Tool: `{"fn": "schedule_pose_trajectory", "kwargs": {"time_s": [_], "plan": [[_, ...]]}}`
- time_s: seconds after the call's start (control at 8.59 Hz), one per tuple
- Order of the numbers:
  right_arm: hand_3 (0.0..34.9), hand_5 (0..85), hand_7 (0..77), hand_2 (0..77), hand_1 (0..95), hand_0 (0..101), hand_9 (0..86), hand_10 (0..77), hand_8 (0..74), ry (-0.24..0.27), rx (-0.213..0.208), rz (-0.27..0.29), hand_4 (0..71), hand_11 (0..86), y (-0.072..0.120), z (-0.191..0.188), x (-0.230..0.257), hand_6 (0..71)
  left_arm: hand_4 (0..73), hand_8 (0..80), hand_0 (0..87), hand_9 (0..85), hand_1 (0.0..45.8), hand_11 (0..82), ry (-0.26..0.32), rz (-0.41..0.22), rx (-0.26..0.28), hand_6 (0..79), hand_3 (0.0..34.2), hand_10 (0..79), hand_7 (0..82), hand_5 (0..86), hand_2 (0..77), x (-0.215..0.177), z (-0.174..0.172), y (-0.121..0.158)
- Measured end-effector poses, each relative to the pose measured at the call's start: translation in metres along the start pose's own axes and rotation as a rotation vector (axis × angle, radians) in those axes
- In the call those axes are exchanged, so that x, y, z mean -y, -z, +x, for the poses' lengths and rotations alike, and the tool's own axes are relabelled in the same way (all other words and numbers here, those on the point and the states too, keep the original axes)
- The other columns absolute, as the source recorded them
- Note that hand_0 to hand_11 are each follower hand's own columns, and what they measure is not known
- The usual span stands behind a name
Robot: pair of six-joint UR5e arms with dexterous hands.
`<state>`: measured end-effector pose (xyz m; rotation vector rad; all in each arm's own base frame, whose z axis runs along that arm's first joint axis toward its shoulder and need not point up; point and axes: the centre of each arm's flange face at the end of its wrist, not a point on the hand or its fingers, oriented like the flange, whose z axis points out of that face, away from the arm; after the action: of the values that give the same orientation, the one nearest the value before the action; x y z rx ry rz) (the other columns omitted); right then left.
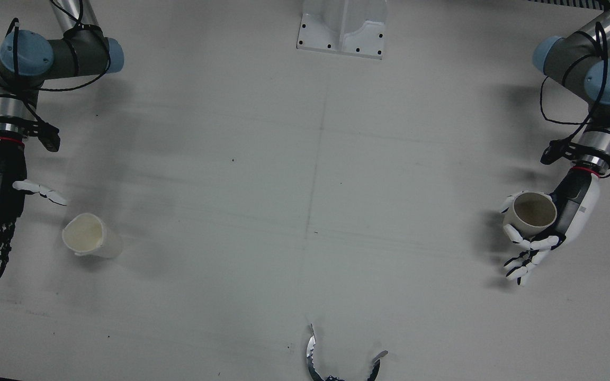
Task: Pour water
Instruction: 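Reach the right hand toward the white paper cup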
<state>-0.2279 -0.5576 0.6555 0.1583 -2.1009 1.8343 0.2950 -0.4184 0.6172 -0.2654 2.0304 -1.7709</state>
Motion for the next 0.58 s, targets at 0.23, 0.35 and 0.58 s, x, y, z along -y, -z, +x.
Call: {"fn": "schedule_pose_trajectory", "kwargs": {"time_s": [0.23,0.35,0.58], "plan": [[3.6,9.3,0.5,12.5,32.2,61,1.6,0.0,4.4,0.089,0.063,-0.028,0.0,1.1,0.005,0.005,-0.013,0.5,49.6,5.4,79.9,2.2,28.4,16.9,-0.001,0.003,0.0,11.4,0.3,9.3,14.7,41.5,37.1,0.001,0.001,0.001],[0.7,5.5,0.5,12.5,21.3,52,1.1,0.0,4.9,0.122,0.1,-0.051,0.0,1.1,0.01,0.01,-0.009,0.5,49.1,5.4,79.9,2.2,28.4,16.9,-0.001,0.003,0.001,11.4,0.2,9.8,14.7,42.0,37.1,0.001,0.001,0.002],[0.6,6.0,0.5,15.8,21.8,50,1.1,0.0,4.9,0.14,0.113,-0.071,0.0,1.1,0.015,0.032,-0.006,0.5,49.6,5.4,79.9,2.2,28.4,16.9,-0.003,0.007,0.005,11.4,0.3,9.3,14.7,42.0,37.1,0.002,0.0,0.003]]}}
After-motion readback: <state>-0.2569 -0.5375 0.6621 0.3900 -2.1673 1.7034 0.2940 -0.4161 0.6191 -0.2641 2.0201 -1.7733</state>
